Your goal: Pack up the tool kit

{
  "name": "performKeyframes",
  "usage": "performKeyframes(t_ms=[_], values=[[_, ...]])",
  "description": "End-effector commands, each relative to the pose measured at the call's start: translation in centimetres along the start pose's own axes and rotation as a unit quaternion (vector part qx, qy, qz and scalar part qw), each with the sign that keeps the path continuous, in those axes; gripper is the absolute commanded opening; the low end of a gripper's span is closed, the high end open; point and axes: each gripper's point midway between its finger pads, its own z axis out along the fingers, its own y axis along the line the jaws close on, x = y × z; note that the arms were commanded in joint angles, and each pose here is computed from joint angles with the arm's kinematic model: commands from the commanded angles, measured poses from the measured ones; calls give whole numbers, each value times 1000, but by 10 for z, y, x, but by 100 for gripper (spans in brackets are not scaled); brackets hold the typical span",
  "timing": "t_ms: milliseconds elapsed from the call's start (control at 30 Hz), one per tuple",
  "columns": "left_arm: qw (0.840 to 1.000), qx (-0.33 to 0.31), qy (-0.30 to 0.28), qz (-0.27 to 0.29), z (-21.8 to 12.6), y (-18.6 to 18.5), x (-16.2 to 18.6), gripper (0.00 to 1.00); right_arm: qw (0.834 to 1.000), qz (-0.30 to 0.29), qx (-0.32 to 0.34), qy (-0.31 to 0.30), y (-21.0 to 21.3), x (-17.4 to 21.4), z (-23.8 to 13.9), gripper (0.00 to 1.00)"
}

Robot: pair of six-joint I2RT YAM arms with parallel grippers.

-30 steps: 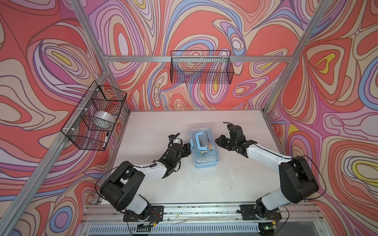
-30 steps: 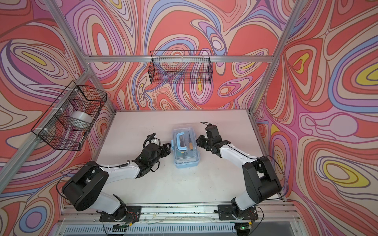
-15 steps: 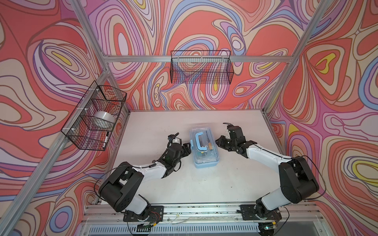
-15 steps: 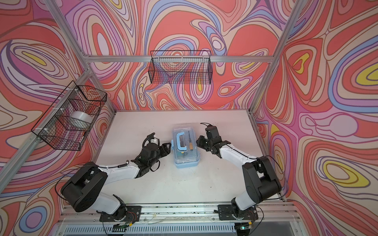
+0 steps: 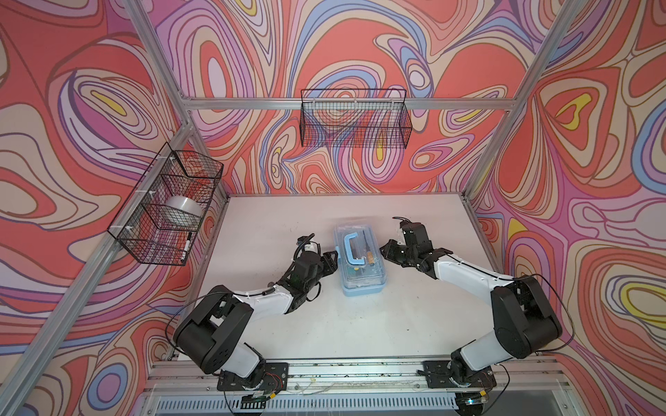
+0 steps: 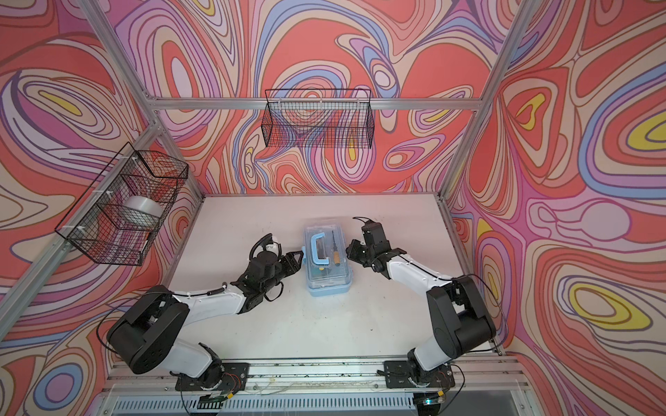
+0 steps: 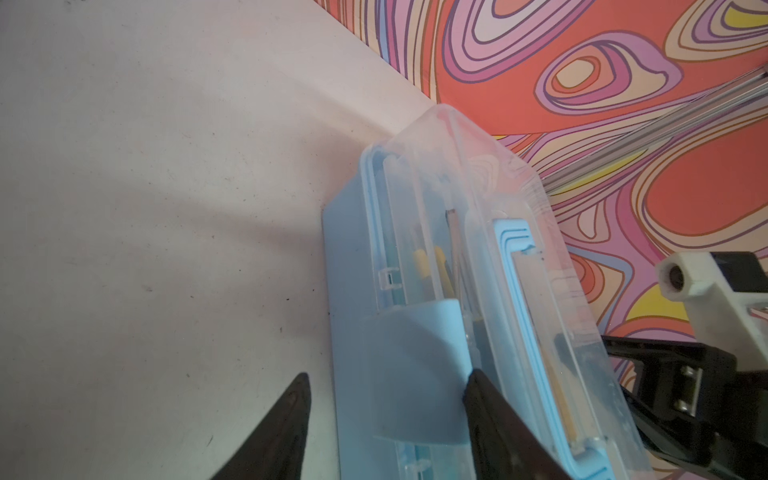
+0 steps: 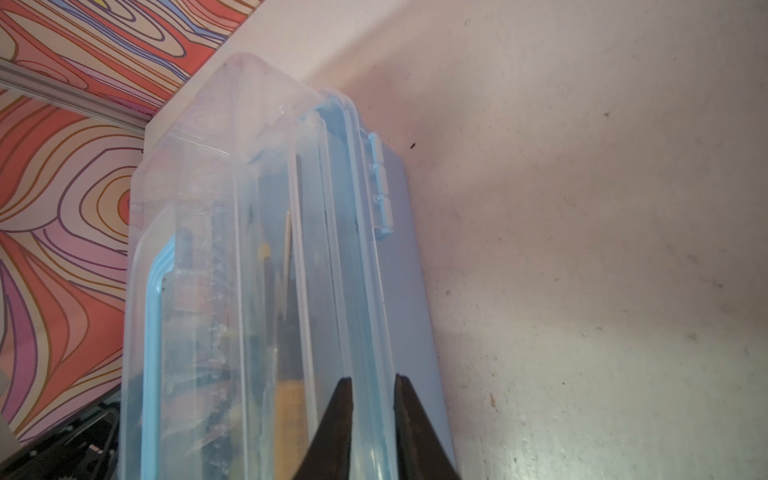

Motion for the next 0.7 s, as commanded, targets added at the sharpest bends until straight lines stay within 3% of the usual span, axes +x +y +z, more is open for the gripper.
performKeyframes(t_ms=[0,300,667], values=[[1000,25,12,0,5,-17,0,56,1000,-10,-7,17,3,11,2,20],[999,30,18,-1,9,-19,3,41,1000,-11,4,18,-1,10,4,19],[999,35,16,-6,7,-20,1,39,1000,-7,11,24,-5,14,9,19]])
